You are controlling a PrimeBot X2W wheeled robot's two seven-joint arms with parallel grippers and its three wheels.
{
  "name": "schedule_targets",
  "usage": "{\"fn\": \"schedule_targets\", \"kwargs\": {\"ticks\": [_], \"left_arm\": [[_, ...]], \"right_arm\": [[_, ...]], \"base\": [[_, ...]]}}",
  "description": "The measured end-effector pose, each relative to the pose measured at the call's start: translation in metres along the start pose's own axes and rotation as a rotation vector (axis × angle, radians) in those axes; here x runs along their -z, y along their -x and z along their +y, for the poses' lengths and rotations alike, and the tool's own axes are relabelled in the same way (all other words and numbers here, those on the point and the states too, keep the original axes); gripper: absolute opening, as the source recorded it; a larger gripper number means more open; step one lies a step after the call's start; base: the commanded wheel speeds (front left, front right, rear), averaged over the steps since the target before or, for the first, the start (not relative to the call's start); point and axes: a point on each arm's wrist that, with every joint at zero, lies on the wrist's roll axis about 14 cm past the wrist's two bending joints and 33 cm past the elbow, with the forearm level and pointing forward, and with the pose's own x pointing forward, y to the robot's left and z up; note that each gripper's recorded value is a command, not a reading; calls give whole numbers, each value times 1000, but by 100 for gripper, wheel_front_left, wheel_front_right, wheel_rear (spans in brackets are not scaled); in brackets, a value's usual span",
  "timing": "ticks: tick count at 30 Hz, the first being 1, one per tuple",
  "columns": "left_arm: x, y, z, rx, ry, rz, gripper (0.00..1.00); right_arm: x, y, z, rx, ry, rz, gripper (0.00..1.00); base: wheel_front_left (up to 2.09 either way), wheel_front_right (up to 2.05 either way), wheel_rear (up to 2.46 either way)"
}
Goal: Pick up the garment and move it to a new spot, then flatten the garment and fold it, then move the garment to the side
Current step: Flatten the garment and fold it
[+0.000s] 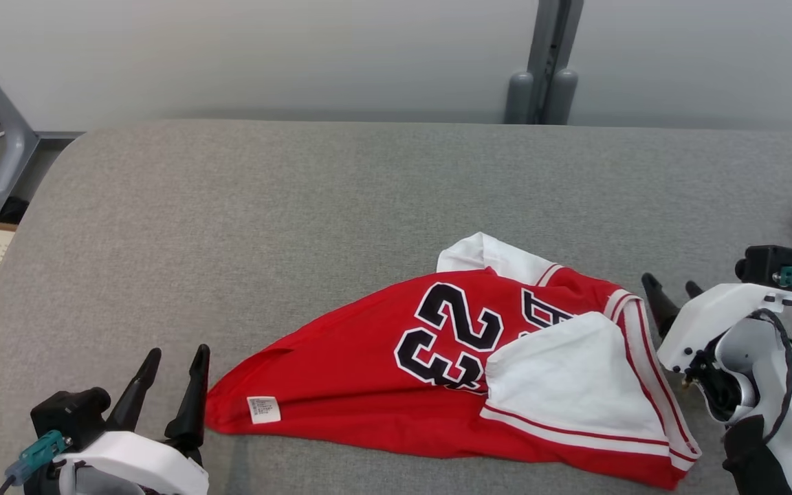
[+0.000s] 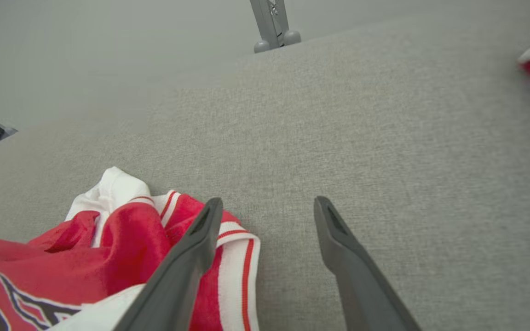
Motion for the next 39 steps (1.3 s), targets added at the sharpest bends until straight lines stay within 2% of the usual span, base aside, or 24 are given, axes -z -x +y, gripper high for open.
{"fn": "schedule_targets", "kwargs": {"ticks": [5,9,10,11,12,16,23,32,39], "left_arm": [[0,6,15,-44,4,-2,100],[2,10,22,-69,10,0,100],[2,11,24,-73,10,1,100],[3,11,24,-76,11,1,100],[3,11,25,-75,12,1,100],[3,11,25,-77,12,-1,100],[6,1,26,-68,8,13,100],[11,-15,38,-76,-4,38,100],[14,-22,52,-100,-21,55,100]], "right_arm": [[38,-17,16,-17,-71,223,100],[51,-22,30,-43,-100,298,100],[53,-23,33,-48,-102,306,42],[54,-23,35,-54,-104,312,9],[55,-23,38,-60,-102,315,0],[50,-25,38,-65,-90,290,0],[4,-53,32,-58,-42,131,0],[-49,-102,25,-32,8,-10,0],[-61,-134,21,-12,27,-63,0]], "base": [[0,0,0],[0,0,0],[0,0,0],[0,0,0],[0,0,0],[0,0,0],[0,0,0],[0,0,0],[0,0,0]]}}
